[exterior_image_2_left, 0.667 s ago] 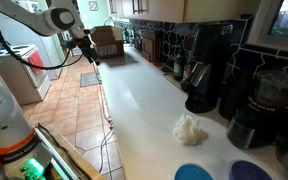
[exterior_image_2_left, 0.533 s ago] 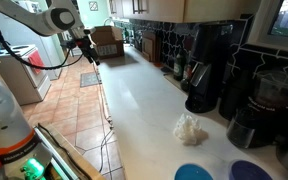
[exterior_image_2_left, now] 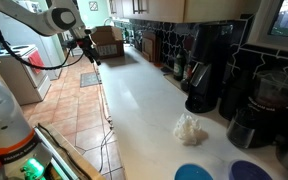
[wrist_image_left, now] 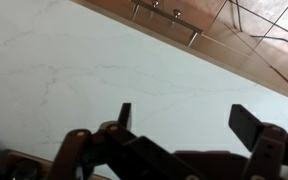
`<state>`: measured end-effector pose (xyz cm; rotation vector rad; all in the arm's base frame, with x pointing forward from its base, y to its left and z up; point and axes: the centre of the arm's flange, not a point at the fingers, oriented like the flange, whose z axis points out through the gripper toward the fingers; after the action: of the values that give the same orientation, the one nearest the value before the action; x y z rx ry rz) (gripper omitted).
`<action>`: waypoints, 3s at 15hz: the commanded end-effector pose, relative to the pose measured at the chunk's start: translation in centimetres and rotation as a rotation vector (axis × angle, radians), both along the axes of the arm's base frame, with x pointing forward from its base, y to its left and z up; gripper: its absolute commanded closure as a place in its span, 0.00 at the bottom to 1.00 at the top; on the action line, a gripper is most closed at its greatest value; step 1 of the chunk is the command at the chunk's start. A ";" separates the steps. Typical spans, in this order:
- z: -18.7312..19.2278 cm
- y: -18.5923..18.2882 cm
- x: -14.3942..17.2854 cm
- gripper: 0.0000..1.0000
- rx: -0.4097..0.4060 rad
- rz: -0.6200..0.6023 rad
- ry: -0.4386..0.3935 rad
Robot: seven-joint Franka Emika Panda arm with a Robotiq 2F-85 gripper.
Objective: Slide the sauce tray by holding the bottom left corner and rotating it anticlockwise
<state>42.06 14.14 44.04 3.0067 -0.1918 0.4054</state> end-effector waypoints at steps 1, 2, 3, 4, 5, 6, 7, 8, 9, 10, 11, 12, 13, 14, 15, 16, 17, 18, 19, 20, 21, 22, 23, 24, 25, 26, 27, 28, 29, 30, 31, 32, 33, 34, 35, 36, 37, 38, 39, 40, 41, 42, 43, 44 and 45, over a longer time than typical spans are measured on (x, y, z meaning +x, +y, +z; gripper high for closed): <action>-0.9 -3.0 2.9 0.00 0.020 -0.103 -0.016; -1.1 -4.0 3.8 0.00 0.033 -0.134 -0.028; -1.2 -5.0 4.6 0.00 0.038 -0.156 -0.045; -1.6 -6.1 5.8 0.00 0.041 -0.184 -0.067; -1.9 -7.0 6.5 0.00 0.044 -0.201 -0.089; -2.2 -7.9 7.4 0.00 0.038 -0.225 -0.115; -2.7 -8.8 8.2 0.00 0.027 -0.242 -0.142; -3.3 -9.9 8.9 0.00 0.002 -0.271 -0.176; -3.8 -10.8 9.5 0.00 -0.006 -0.295 -0.201; -4.6 -12.0 10.2 0.00 -0.020 -0.318 -0.236; -5.2 -12.7 10.7 0.00 -0.030 -0.329 -0.266; -6.2 -13.5 11.4 0.00 -0.040 -0.338 -0.295; -6.8 -14.2 12.0 0.00 -0.049 -0.349 -0.316; -7.7 -14.8 12.7 0.00 -0.044 -0.360 -0.333; -8.4 -15.2 13.3 0.00 -0.049 -0.370 -0.349; -9.1 -15.6 14.0 0.00 -0.056 -0.375 -0.361; -9.6 -16.0 14.7 0.00 -0.055 -0.380 -0.371; -10.2 -16.5 15.5 0.00 -0.061 -0.381 -0.383; -10.7 -16.8 16.2 0.00 -0.071 -0.385 -0.392; -11.3 -17.4 17.0 0.00 -0.075 -0.387 -0.405; -11.9 -17.8 17.8 0.00 -0.085 -0.390 -0.416; -12.6 -18.5 18.6 0.00 -0.086 -0.397 -0.423; -13.1 -19.1 19.3 0.00 -0.073 -0.399 -0.434; -13.7 -19.7 20.0 0.00 -0.070 -0.394 -0.453; -14.2 -20.3 20.7 0.00 -0.065 -0.385 -0.464; -14.7 -20.9 21.3 0.00 -0.063 -0.371 -0.481; -15.1 -21.6 21.9 0.00 -0.061 -0.357 -0.492; -15.6 -22.0 22.5 0.00 -0.044 -0.361 -0.466; -13.7 -21.2 20.7 0.00 -0.072 -0.372 -0.459; -14.2 -21.5 21.0 0.00 -0.070 -0.374 -0.457; -14.3 -21.5 21.1 0.00 -0.070 -0.374 -0.456; -14.2 -21.4 21.1 0.00 -0.069 -0.373 -0.458; -13.9 -21.2 21.1 0.00 -0.069 -0.371 -0.462; -13.7 -21.1 21.2 0.00 -0.069 -0.369 -0.465; -13.7 -21.1 21.2 0.00 -0.069 -0.369 -0.466; -13.7 -21.1 21.2 0.00 -0.069 -0.369 -0.466; -13.9 -21.5 22.1 0.00 -0.065 -0.371 -0.480; -14.1 -21.8 23.0 0.00 -0.054 -0.361 -0.477; -14.1 -22.0 23.6 0.00 -0.056 -0.349 -0.486; -14.2 -22.5 24.7 0.00 -0.055 -0.342 -0.473; -14.2 -22.9 25.4 0.00 -0.064 -0.331 -0.482; -14.4 -23.5 26.3 0.00 -0.054 -0.327 -0.466; -14.7 -24.0 27.0 0.00 -0.048 -0.321 -0.455; -15.1 -24.7 27.7 0.00 -0.047 -0.313 -0.438; -15.5 -25.2 28.3 0.00 -0.044 -0.311 -0.424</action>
<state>67.01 -9.04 29.55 2.6853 -0.6872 1.0282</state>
